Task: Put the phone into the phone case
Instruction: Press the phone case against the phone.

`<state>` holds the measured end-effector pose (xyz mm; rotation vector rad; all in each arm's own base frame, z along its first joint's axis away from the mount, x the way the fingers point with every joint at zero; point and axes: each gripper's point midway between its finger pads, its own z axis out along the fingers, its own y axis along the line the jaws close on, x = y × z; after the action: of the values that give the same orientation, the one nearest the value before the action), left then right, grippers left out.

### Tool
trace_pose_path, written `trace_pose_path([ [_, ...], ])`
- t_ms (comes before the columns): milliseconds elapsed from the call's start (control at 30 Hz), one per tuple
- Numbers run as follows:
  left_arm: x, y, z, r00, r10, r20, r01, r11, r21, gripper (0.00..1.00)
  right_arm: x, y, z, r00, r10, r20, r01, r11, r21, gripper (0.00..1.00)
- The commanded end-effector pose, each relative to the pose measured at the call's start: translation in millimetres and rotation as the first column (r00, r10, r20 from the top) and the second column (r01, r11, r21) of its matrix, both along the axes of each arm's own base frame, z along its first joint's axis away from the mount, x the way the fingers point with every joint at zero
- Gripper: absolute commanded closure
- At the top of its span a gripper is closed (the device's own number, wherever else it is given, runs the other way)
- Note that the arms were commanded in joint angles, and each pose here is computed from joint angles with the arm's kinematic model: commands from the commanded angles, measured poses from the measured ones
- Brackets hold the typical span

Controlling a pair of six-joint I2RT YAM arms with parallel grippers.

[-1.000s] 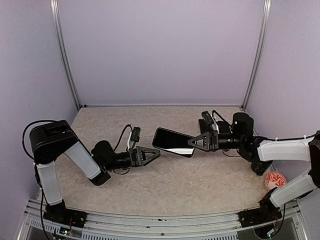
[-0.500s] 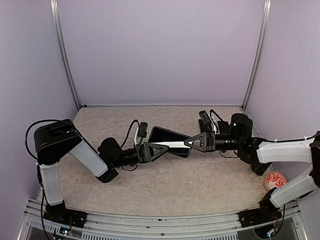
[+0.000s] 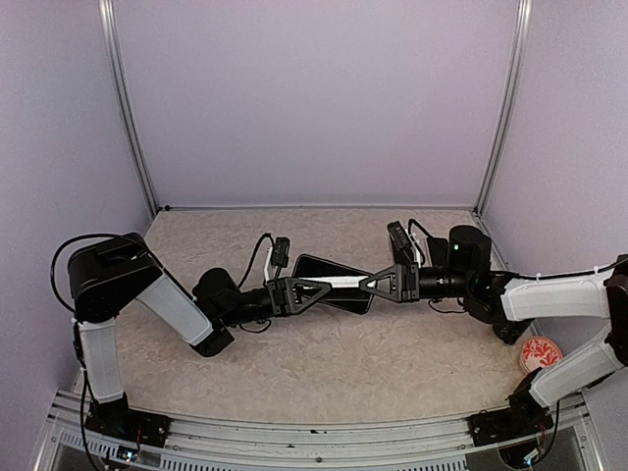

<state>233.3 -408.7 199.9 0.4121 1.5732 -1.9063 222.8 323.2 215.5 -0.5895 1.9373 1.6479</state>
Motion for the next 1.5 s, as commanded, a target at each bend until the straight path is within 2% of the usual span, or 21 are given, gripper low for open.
trace_pose_path([
  [0, 3, 6, 11, 0.999, 0.014, 0.039, -0.012, 0.999, -0.053, 0.80, -7, 6, 2, 0.998, 0.043, 0.049, -0.043, 0.999, 0.005, 1.00],
  [200, 3, 8, 10, 0.999, 0.010, 0.032, -0.008, 0.999, -0.052, 0.94, -8, 9, 4, 0.997, 0.064, 0.049, -0.064, 0.998, 0.002, 1.00],
  [400, 2, 9, 8, 1.000, 0.006, 0.027, -0.005, 0.999, -0.048, 1.00, -9, 10, 3, 0.996, 0.077, 0.045, -0.077, 0.997, -0.003, 1.00],
  [500, 1, 9, 7, 1.000, 0.000, 0.027, 0.001, 0.999, -0.042, 1.00, -12, 10, 5, 0.994, 0.094, 0.049, -0.094, 0.996, -0.005, 0.97],
  [700, -8, 8, 1, 0.998, -0.050, 0.034, 0.051, 0.998, -0.024, 1.00, -24, 12, 13, 0.981, 0.187, 0.052, -0.187, 0.982, -0.001, 0.75],
  [800, -16, 7, 0, 0.995, -0.086, 0.046, 0.087, 0.996, -0.015, 1.00, -31, 13, 13, 0.969, 0.242, 0.040, -0.242, 0.970, -0.004, 0.69],
  [1100, -37, 2, -8, 0.976, -0.208, 0.070, 0.206, 0.978, 0.034, 1.00, -38, 15, 0, 0.950, 0.313, -0.013, -0.313, 0.949, -0.025, 0.67],
  [1467, -46, -7, -25, 0.963, -0.259, 0.067, 0.250, 0.960, 0.122, 1.00, -42, 17, -2, 0.930, 0.364, -0.043, -0.366, 0.930, -0.030, 0.66],
])
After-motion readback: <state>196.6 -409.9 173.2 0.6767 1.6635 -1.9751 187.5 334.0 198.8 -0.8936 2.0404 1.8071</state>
